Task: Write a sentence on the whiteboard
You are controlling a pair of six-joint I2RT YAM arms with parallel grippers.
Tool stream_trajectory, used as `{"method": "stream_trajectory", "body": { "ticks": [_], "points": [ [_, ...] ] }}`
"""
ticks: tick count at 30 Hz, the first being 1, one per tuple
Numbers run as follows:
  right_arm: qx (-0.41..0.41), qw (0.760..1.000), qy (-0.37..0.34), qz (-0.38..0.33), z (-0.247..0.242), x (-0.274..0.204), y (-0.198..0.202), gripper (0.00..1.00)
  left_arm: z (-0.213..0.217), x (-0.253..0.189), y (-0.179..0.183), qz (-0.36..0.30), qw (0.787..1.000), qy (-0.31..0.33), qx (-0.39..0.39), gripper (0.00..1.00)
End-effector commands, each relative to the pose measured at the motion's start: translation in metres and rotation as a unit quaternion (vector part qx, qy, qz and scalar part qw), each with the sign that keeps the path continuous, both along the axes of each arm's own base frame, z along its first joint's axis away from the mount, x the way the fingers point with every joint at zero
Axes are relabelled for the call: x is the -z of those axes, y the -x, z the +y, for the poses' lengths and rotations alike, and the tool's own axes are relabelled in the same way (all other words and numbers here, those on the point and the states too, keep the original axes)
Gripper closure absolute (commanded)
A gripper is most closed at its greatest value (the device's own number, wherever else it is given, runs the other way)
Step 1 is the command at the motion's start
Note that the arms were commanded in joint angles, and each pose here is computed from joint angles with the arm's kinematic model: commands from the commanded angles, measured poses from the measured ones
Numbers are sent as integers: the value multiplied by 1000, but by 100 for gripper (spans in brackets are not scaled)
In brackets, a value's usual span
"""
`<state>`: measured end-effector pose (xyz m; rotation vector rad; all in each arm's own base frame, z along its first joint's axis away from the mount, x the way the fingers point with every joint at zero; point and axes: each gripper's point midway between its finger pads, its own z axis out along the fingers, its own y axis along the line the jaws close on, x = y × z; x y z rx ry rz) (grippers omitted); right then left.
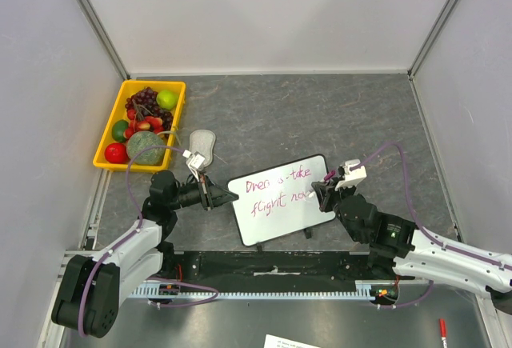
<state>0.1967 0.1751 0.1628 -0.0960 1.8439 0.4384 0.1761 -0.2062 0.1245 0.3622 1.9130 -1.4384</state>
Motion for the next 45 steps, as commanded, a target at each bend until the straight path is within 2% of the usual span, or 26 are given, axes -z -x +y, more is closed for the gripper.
{"method": "stream_trajectory", "body": {
  "ticks": [1, 9, 23, 45],
  "points": [
    [15, 999, 26, 13, -8, 14, -1, 100, 1, -1, -5, -46, 999, -12, 1, 98],
    [39, 999, 19, -20, -14, -14, -9, 100, 1, -1, -4, -46, 999, -13, 1, 98],
    [46, 998, 3, -40, -10, -34, -15, 100, 1, -1, -5, -47, 999, -12, 1, 98],
    [36, 999, 27, 3, -17, 13, -4, 100, 1, -1, -5, -47, 999, -12, 0, 98]
  ]
}}
